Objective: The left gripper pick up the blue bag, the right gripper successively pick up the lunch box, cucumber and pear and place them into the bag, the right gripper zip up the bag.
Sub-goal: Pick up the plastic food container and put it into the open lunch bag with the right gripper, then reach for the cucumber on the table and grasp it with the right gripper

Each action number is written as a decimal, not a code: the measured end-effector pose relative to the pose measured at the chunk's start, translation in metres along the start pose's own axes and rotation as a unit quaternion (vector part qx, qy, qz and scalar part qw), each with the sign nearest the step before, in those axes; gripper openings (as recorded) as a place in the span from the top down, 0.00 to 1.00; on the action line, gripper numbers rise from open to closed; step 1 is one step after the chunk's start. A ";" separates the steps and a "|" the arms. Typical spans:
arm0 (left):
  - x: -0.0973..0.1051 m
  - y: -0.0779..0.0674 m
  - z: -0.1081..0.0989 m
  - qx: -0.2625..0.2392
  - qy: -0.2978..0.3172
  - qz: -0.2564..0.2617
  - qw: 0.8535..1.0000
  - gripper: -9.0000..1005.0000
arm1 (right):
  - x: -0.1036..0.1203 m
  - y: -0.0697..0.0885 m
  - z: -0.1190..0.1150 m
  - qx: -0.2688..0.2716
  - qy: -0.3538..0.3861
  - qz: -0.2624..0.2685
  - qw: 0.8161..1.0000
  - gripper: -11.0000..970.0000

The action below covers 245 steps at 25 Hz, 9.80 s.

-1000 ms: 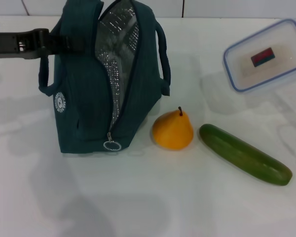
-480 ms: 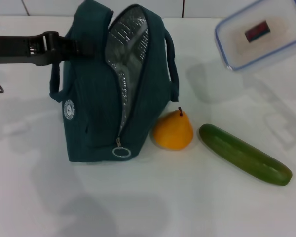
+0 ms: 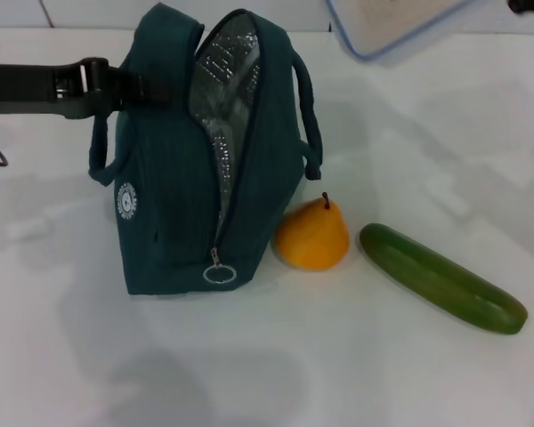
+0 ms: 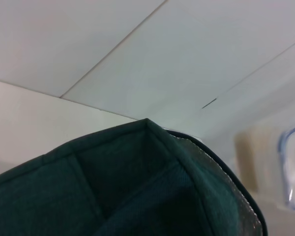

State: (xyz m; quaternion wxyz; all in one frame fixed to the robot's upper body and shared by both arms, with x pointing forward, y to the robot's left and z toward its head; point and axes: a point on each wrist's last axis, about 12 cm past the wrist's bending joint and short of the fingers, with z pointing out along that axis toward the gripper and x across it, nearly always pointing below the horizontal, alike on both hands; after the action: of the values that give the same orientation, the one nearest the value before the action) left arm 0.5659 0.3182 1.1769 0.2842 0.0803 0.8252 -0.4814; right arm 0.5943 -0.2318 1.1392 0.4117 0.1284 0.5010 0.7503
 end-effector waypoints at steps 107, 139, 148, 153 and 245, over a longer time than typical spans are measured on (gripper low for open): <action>0.006 0.003 0.011 0.036 -0.019 0.006 0.999 0.92 | 0.061 -0.023 0.086 0.090 0.182 -0.089 0.975 0.65; 0.031 0.024 0.002 0.036 -0.053 -0.015 0.998 0.92 | -0.038 -0.004 -0.022 0.147 0.370 -0.367 0.841 0.12; 0.031 0.025 0.003 0.036 -0.053 -0.015 0.998 0.92 | -0.082 0.036 0.013 0.188 0.467 -0.436 0.746 0.10; 0.031 0.025 0.003 0.036 -0.052 -0.015 0.998 0.92 | -0.083 0.055 0.035 0.228 0.529 -0.459 0.676 0.10; 0.028 0.022 0.015 0.050 -0.057 0.005 0.997 0.92 | 0.069 -0.019 0.095 0.334 0.753 -0.387 0.414 0.17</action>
State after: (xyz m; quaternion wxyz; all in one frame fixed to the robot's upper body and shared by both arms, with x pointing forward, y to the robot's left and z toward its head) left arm 0.5571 0.3128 1.1397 0.3286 0.0711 0.7823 -0.5245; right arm 0.6183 -0.1159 1.1521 0.0404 -0.5684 0.8178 0.0808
